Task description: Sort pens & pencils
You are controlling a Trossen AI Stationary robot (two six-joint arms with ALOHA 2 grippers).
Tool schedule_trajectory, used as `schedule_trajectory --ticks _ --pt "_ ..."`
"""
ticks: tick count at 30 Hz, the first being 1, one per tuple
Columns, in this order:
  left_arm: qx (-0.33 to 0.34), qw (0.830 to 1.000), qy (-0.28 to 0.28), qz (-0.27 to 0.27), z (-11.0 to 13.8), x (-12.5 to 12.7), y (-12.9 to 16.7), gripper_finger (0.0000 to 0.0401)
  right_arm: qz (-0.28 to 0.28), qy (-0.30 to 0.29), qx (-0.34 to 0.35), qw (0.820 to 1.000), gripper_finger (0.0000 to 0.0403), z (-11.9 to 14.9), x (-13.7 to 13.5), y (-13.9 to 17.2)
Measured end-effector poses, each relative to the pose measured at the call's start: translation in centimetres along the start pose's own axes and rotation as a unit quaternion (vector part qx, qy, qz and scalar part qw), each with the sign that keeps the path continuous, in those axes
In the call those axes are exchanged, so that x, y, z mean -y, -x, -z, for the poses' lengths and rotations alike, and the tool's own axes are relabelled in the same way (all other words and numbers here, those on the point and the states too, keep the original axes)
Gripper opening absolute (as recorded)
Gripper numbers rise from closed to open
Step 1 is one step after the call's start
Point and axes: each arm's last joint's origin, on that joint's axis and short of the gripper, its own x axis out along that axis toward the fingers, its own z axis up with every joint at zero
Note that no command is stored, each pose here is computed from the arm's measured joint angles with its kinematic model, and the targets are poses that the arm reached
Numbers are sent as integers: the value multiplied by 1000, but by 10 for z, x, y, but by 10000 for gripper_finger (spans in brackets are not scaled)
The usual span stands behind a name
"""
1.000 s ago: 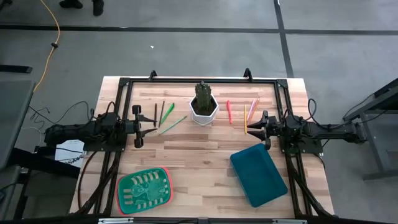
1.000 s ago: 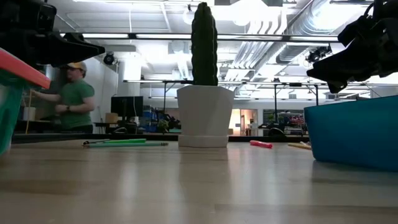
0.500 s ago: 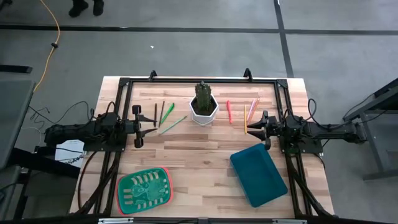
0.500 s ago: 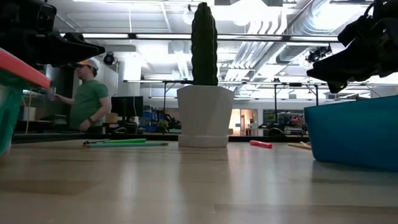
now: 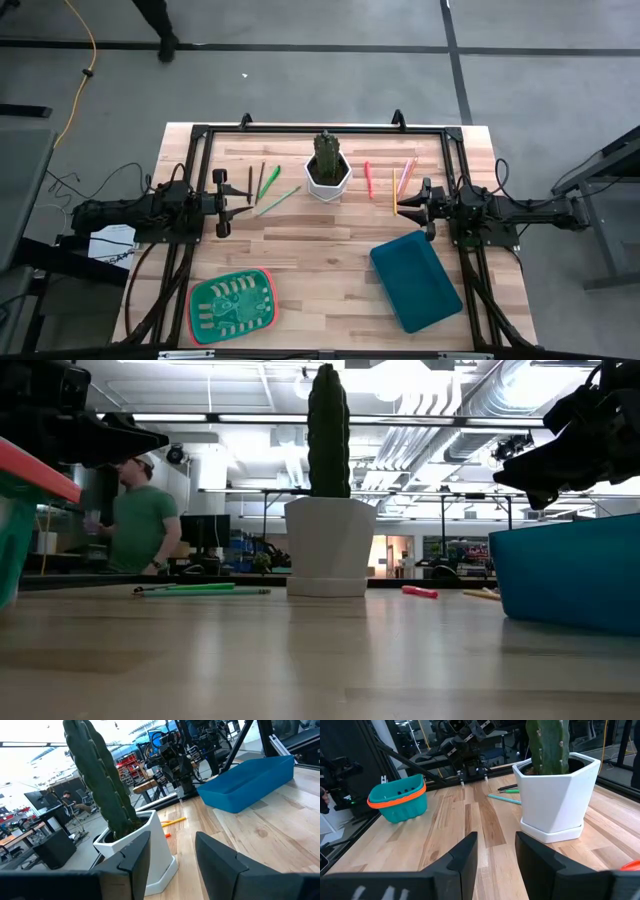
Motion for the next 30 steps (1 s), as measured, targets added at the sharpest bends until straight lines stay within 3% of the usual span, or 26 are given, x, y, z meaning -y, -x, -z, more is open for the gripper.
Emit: schedule_trajectory --ticks 5,13,15,18,21,25,30 --pt "0 1000 9 0 0 0 0 143 0 0 0 1000 124 0 0 0" --pt "0 996 87 0 0 0 0 143 -1 -7 6 1000 124 -1 0 0" --pt "0 994 109 0 0 0 0 143 -7 -66 28 997 124 -6 -1 0" --pt "10 986 167 -3 -2 -1 0 143 -28 -196 76 977 124 -15 -3 1" --pt "44 965 259 -8 -8 -4 0 143 -54 -275 132 951 124 -27 -4 4" --pt "126 903 411 -2 -22 -10 3 143 -48 -303 210 929 124 -39 -4 9" --pt "198 880 431 -34 -33 -18 8 143 -42 -338 294 893 124 -52 -3 16"
